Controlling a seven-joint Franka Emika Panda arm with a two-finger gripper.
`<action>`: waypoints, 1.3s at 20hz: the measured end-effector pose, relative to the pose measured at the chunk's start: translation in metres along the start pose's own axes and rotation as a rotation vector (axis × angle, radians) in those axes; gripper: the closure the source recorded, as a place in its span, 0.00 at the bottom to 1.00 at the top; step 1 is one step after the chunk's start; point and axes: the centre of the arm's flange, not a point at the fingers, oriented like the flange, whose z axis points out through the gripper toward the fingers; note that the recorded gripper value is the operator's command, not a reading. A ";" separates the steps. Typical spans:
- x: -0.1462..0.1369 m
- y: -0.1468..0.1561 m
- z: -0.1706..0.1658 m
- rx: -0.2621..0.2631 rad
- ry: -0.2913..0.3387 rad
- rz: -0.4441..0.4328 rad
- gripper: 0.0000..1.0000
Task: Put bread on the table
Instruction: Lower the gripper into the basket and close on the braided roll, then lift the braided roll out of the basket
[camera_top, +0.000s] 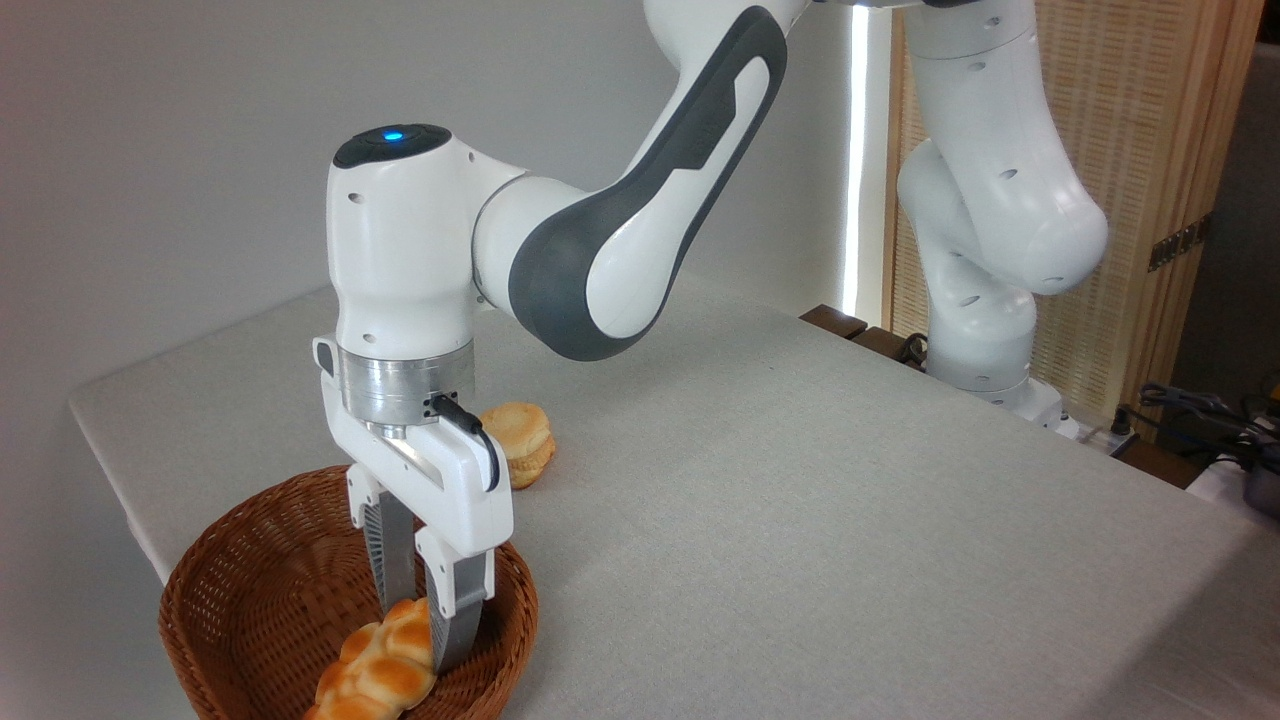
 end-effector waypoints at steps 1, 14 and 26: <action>0.000 0.000 0.000 0.000 0.000 0.000 0.49; 0.013 0.002 -0.089 0.041 0.132 -0.040 0.42; -0.044 0.051 -0.130 -0.275 -0.175 -0.022 0.14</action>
